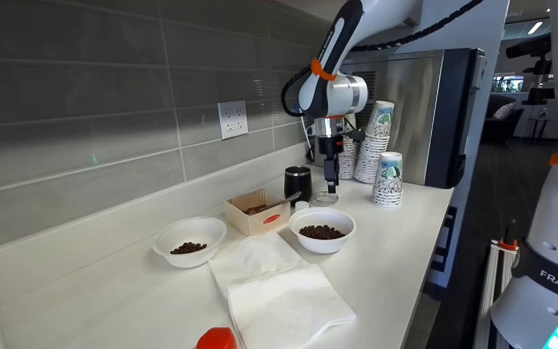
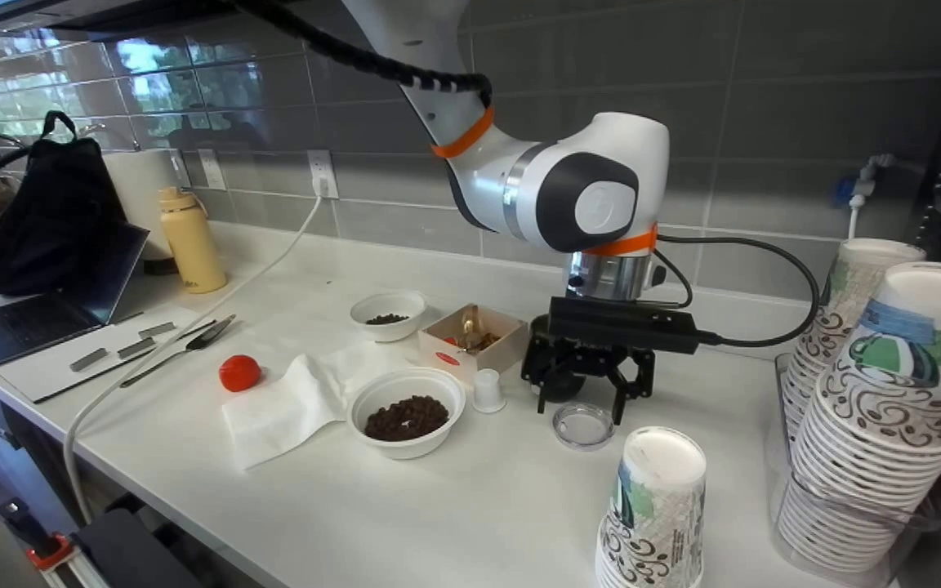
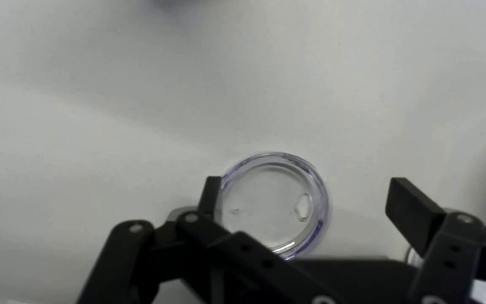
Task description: Put the clear lid on top of the black thermos.
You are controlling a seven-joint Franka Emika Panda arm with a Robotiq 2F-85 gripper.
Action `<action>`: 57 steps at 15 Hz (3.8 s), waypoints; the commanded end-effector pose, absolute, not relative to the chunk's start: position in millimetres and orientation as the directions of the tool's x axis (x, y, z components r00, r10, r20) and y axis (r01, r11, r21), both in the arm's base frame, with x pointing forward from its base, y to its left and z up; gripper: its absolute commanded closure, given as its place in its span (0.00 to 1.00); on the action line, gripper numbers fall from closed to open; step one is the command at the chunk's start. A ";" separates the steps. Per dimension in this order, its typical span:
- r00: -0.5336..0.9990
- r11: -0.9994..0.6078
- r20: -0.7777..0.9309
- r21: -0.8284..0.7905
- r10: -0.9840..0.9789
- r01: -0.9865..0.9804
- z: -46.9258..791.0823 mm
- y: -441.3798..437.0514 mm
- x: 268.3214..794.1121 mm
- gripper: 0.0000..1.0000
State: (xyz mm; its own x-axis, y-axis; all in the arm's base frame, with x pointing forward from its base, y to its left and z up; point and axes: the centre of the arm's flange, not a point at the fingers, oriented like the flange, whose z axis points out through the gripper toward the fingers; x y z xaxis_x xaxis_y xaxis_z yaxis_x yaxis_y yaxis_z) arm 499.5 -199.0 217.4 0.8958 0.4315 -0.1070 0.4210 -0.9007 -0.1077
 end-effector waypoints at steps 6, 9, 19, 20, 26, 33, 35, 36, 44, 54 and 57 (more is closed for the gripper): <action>0.885 -0.894 -0.135 -0.097 0.447 0.437 182.7 -199.7 513.5 0.00; 0.887 -0.894 -0.119 -0.083 0.447 0.439 191.6 -203.2 516.2 0.00; 0.872 -0.880 -0.118 -0.063 0.476 0.472 201.0 -196.4 518.4 0.00; 0.868 -0.878 -0.127 -0.057 0.479 0.476 198.9 -197.1 517.0 0.00; 0.849 -0.868 -0.192 -0.036 0.492 0.495 201.0 -201.8 500.5 0.00; 0.848 -0.872 -0.282 0.067 0.449 0.484 195.8 -222.3 481.4 0.00; 0.854 -0.877 -0.286 0.082 0.435 0.474 194.5 -224.9 481.6 0.00; 0.856 -0.878 -0.287 0.090 0.430 0.471 193.1 -224.9 481.6 0.00; 0.877 -0.882 -0.264 0.147 0.402 0.449 178.6 -226.4 479.3 0.00; 0.897 -0.888 -0.241 0.189 0.372 0.419 177.1 -235.8 468.9 0.00; 0.904 -0.889 -0.222 0.203 0.366 0.410 181.3 -236.9 469.7 0.00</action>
